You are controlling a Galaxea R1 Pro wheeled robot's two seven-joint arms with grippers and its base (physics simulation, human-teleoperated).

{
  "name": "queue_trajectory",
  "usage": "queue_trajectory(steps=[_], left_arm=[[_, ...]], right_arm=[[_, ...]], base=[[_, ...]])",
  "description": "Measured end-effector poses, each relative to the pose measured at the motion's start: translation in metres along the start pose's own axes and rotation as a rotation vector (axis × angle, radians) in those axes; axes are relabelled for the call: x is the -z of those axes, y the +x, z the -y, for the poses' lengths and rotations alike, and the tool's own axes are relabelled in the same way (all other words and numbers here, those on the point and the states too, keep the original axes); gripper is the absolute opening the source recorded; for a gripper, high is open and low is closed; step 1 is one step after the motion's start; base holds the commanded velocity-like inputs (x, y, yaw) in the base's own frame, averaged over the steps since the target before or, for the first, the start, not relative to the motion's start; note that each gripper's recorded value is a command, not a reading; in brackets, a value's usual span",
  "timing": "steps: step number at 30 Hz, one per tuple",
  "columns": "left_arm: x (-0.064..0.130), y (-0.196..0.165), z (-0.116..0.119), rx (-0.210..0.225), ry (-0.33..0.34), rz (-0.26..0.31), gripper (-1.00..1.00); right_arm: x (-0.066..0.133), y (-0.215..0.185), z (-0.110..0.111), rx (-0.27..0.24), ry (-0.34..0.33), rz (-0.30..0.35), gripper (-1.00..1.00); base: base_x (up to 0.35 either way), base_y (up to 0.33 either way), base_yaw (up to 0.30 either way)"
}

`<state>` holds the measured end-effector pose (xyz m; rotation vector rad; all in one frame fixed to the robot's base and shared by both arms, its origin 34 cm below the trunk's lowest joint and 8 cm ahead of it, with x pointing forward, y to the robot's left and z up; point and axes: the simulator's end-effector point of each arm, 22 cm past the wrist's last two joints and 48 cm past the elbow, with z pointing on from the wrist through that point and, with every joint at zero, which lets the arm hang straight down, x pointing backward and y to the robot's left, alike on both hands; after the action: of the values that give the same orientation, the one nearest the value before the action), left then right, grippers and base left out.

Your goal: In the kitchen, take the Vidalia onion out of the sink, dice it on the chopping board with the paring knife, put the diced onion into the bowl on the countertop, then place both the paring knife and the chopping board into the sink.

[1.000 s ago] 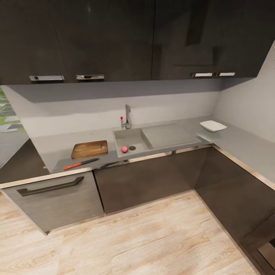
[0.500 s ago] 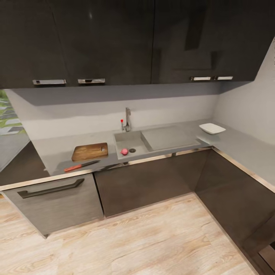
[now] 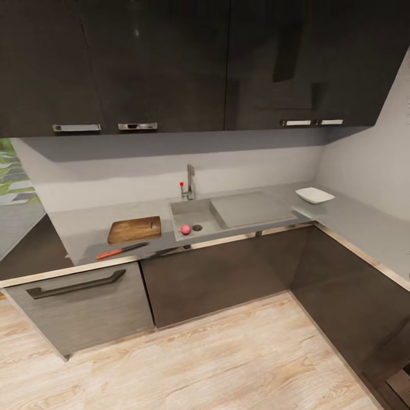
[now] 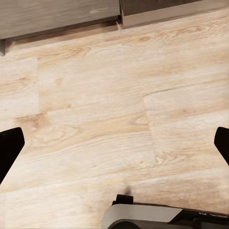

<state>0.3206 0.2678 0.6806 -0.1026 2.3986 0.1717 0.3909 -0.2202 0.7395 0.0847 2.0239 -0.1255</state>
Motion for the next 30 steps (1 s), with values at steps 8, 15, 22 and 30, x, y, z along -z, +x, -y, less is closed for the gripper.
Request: queue_trajectory(steps=[8, 15, 22, 30], left_arm=[[-0.001, -0.004, 0.0, 0.002, 0.0, 0.01, 1.0], [-0.001, -0.008, 0.0, 0.003, 0.001, 0.019, 1.0], [-0.001, -0.011, 0.001, 0.004, 0.001, 0.028, 1.0], [-0.002, -0.015, 0.001, 0.006, 0.001, 0.039, 1.0]], right_arm=[[-0.001, -0.004, 0.0, -0.001, -0.001, 0.011, 1.0], [-0.002, -0.007, 0.0, -0.003, 0.0, 0.019, 1.0], [-0.003, -0.01, 0.0, -0.004, 0.0, 0.028, 1.0], [-0.004, -0.014, -0.001, -0.005, 0.0, 0.038, 1.0]], base=[[0.0, 0.0, -0.171], [0.0, 0.0, -0.196], [0.0, 0.0, -0.198], [0.0, 0.0, -0.198]])
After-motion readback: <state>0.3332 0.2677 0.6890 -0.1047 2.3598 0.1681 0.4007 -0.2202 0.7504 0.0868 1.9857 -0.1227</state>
